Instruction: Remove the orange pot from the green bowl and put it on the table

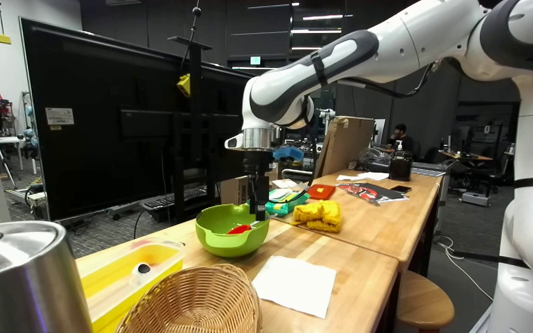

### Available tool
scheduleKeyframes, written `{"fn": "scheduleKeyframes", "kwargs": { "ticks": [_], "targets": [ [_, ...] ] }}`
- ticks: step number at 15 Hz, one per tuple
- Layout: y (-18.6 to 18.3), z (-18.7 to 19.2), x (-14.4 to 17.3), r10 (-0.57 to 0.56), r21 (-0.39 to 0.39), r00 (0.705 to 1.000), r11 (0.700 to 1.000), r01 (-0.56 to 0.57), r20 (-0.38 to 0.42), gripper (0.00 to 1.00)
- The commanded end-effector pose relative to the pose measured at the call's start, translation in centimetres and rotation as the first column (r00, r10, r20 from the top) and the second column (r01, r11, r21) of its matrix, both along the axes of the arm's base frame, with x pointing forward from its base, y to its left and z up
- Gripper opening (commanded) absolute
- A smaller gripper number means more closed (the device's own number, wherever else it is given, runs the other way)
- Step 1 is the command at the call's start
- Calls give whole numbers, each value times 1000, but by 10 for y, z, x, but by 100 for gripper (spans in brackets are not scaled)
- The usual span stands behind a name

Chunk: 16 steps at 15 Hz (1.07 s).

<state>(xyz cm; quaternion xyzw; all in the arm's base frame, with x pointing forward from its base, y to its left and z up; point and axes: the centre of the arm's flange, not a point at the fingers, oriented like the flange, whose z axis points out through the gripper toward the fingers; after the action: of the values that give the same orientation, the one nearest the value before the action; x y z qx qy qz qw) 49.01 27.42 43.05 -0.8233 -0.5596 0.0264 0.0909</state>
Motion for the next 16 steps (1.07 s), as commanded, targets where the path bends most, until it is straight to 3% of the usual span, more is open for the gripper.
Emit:
{"fn": "scheduleKeyframes", "kwargs": {
  "ticks": [1, 14, 15, 16],
  "targets": [
    [-3, 2, -6, -3, 20, 1000, 1000, 3, 10, 100],
    [-9, -11, -4, -27, 24, 999, 999, 27, -24, 100],
    [-9, -10, -4, -27, 24, 999, 999, 28, -23, 98],
    [-9, -9, -4, -29, 26, 999, 999, 29, -22, 74]
  ]
}}
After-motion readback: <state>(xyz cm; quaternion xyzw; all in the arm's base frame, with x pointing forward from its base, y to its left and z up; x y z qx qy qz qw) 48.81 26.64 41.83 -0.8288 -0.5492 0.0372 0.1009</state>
